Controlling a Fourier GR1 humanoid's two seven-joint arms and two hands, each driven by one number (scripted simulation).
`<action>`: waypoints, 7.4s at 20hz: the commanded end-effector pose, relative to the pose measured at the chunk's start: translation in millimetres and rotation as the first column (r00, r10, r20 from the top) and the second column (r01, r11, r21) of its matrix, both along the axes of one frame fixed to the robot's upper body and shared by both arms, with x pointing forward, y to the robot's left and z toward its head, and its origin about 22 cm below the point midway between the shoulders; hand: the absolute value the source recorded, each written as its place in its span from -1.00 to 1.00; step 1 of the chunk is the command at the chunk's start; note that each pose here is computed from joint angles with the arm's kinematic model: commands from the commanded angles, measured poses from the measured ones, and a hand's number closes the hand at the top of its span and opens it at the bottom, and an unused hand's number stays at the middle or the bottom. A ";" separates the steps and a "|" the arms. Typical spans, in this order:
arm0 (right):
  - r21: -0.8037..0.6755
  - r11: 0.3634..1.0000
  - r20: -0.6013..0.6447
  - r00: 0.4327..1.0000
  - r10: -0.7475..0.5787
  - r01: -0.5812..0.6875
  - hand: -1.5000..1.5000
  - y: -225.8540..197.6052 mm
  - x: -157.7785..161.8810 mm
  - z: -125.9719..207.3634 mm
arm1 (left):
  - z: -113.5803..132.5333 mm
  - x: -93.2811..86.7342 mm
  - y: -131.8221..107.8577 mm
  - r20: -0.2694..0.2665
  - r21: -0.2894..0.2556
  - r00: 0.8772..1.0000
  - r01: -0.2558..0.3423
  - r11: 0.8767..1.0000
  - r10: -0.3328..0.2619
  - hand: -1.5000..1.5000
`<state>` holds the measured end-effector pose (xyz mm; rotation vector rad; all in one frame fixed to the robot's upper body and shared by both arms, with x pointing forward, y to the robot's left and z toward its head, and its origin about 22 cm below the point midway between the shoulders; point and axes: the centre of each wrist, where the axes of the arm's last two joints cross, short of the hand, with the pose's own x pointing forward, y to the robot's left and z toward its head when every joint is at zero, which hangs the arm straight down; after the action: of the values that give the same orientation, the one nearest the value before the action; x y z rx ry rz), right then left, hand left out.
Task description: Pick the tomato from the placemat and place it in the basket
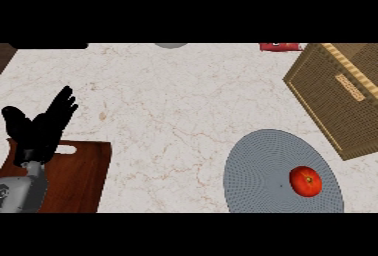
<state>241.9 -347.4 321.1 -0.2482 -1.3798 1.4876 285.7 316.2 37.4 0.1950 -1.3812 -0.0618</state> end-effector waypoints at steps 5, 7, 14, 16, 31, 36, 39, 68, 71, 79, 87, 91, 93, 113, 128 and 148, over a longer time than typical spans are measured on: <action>0.187 0.982 -0.009 1.000 -0.022 0.023 -1.00 -63.2 -13.4 -40.7 | -2.3 -4.5 -6.5 0.001 -0.019 1.000 0.009 1.000 -0.009 0.00; 0.170 0.985 0.011 1.000 -0.016 0.014 -1.00 -43.7 -18.9 -55.7 | -3.1 0.6 17.9 -0.001 -0.001 1.000 -0.002 1.000 0.002 0.00; 0.223 0.975 0.054 0.998 -0.033 0.020 -1.00 -15.7 -6.7 -130.5 | 6.0 -0.2 -6.6 0.016 0.007 1.000 0.020 1.000 -0.020 0.00; 0.240 0.971 0.033 0.999 -0.031 0.022 -1.00 -38.8 -15.5 -147.1 | 1.9 3.4 -8.5 -0.003 0.010 1.000 0.014 1.000 -0.014 0.00; 0.178 0.984 -0.035 0.999 -0.021 0.027 -1.00 11.3 4.9 -247.4 | 2.5 13.3 1.7 -0.005 0.003 1.000 0.008 1.000 -0.008 0.00; 0.116 0.993 -0.042 0.999 -0.013 0.018 -1.00 10.5 1.7 -257.0 | -12.9 -4.2 16.6 -0.011 0.009 1.000 0.000 1.000 0.001 0.00; 0.150 0.988 -0.027 0.999 -0.022 0.026 -1.00 -2.1 9.8 -261.7 | 11.0 5.8 -2.7 -0.005 0.003 1.000 0.006 1.000 -0.006 0.00; 0.045 0.996 0.009 0.997 0.075 -0.076 1.00 3.5 2.1 -292.7 | 0.7 4.1 -4.8 -0.006 -0.004 1.000 0.025 1.000 -0.025 0.00; -0.008 0.993 0.046 0.992 0.120 -0.120 1.00 36.9 8.6 -311.8 | -7.4 -1.9 -14.7 -0.006 -0.007 1.000 0.023 1.000 -0.023 0.00; -0.014 0.989 0.038 0.988 0.148 -0.148 1.00 28.4 -7.8 -321.1 | 11.2 1.9 1.8 -0.004 0.002 1.000 0.013 1.000 -0.013 0.00; 0.030 0.727 0.015 0.727 -0.687 0.686 1.00 78.2 39.2 -311.3 | 5.2 8.3 -9.9 0.018 0.011 0.999 0.035 0.999 -0.036 0.00; 0.055 0.543 0.020 0.543 -0.840 0.838 1.00 102.1 64.4 -289.6 | 8.3 12.9 -16.0 0.029 0.008 0.998 0.051 0.999 -0.051 0.00; 0.174 0.451 0.012 0.456 -0.890 0.875 1.00 108.3 81.0 -266.5 | 8.2 15.5 -24.1 0.036 0.002 0.996 0.082 0.997 -0.082 0.00; 0.606 -0.004 0.210 -0.166 -0.964 0.795 1.00 275.6 183.6 -70.9 | 8.2 21.7 -22.1 0.008 0.008 0.995 0.103 0.995 -0.103 0.00; 0.602 -0.168 0.314 -0.425 -0.849 0.780 1.00 200.9 225.4 -4.5 | 11.8 25.3 -15.6 0.017 0.014 0.998 0.052 0.999 -0.052 0.00; 0.575 -0.233 0.330 -0.483 -0.811 0.784 1.00 87.2 224.0 -105.5 | 4.9 7.8 -13.6 0.009 0.004 0.999 0.032 0.999 -0.032 0.00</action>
<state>471.9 -245.3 239.1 -1.7166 -0.9910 -0.2486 294.6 313.6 39.8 0.1820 -1.3908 -0.0882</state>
